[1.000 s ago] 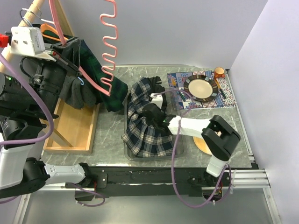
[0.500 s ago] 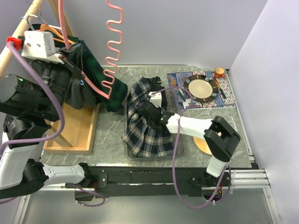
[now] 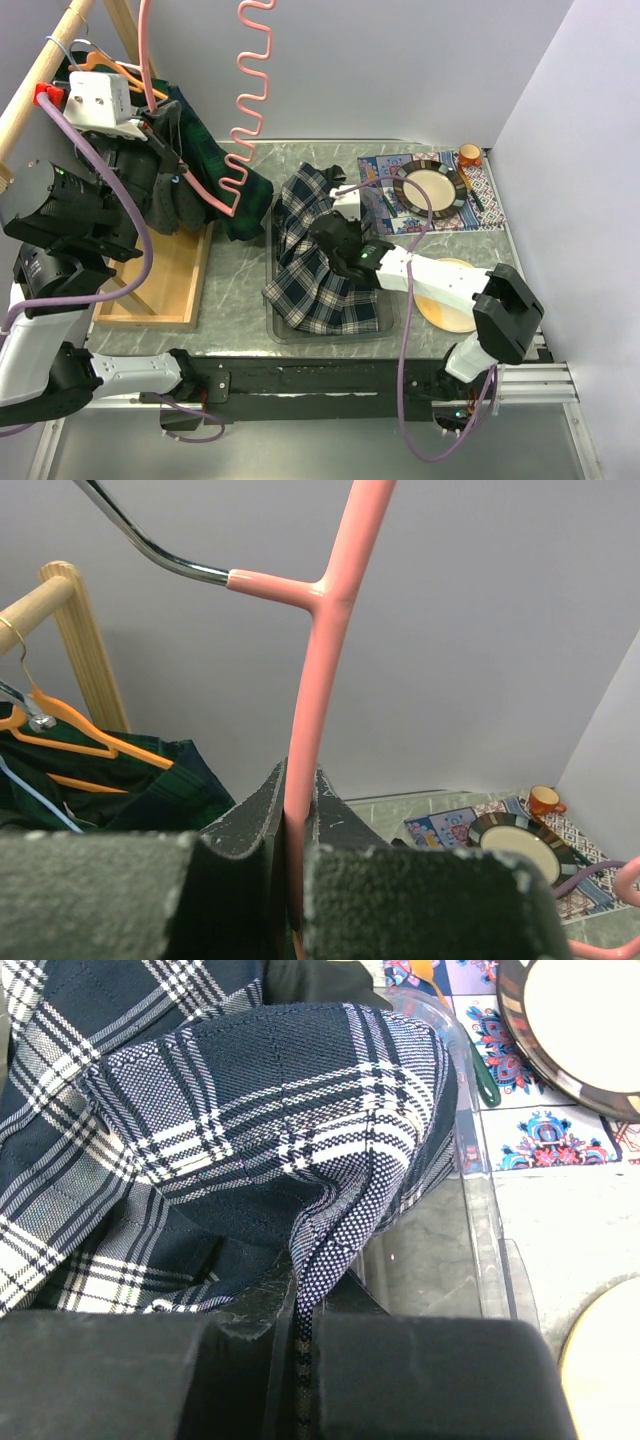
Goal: Remove the skirt from the hanger
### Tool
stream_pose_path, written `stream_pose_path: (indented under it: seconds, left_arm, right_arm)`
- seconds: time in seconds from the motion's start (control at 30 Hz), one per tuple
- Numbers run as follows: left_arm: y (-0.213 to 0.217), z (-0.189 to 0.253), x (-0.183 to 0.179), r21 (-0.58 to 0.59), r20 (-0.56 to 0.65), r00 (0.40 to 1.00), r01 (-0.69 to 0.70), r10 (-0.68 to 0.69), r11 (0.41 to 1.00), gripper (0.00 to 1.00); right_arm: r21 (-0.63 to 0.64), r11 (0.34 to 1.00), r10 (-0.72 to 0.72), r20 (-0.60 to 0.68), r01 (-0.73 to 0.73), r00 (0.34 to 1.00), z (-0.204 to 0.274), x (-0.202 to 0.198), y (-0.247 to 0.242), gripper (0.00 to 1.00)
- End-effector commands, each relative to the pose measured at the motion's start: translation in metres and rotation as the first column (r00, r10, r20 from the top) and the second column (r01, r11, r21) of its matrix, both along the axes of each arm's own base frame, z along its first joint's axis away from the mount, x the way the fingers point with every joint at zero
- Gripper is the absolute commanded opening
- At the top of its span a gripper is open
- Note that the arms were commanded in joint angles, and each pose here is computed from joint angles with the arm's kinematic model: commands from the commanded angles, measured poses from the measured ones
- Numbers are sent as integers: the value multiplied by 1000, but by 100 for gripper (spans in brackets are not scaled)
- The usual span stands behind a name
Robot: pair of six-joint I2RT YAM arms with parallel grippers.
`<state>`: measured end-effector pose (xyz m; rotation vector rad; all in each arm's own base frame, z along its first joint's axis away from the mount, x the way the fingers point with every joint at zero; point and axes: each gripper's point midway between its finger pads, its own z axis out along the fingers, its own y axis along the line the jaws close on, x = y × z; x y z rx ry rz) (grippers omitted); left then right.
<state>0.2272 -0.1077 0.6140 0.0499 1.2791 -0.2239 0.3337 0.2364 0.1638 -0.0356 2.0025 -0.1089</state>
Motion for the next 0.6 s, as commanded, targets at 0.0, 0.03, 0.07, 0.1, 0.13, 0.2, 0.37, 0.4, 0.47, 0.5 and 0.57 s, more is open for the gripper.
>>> stream_pose_path:
  seconds: [0.0,0.03,0.07,0.1,0.13,0.2,0.37,0.4,0.47,0.5,0.57]
  left_arm:
    - [9,14,-7,-17,53,999,3,-2,1000,1]
    - [7,13,-7,-7,54,999,7,-7,1000,1]
    - [4,10,-6,15,49,999,11,-12,1000,1]
    - [2,9,-5,24,48,999,14,-15,1000,1]
    - [-2,5,-2,40,42,999,17,-19,999,1]
    - [-7,2,0,65,39,999,22,-25,998,1]
    - [-18,-2,1,98,35,998,57,-60,994,1]
    - [-27,-4,-1,126,31,994,101,-106,987,1]
    - [-28,-4,-1,122,30,993,113,-117,986,1]
    - [-27,-3,-2,119,31,993,110,-115,987,1]
    - [-25,-7,0,124,24,995,92,-96,988,1]
  right_arm:
    - [12,1000,-14,39,14,999,15,9,8,0]
    - [20,1000,10,26,-10,1000,10,9,16,0]
    - [25,999,30,-2,-30,1000,-4,9,26,0]
    - [48,997,68,-32,-66,997,-14,9,38,0]
    - [52,994,97,-51,-94,994,-23,6,48,0]
    - [38,990,141,-81,-139,987,-47,4,64,0]
    - [54,975,222,-168,-216,961,-70,-5,86,24]
    - [63,973,231,-163,-223,959,-65,-6,86,30]
    - [114,959,273,-129,-259,953,-37,-9,88,46]
    - [128,954,286,-124,-271,950,-27,-10,87,48]
    - [196,925,350,-98,-327,932,5,-16,94,53]
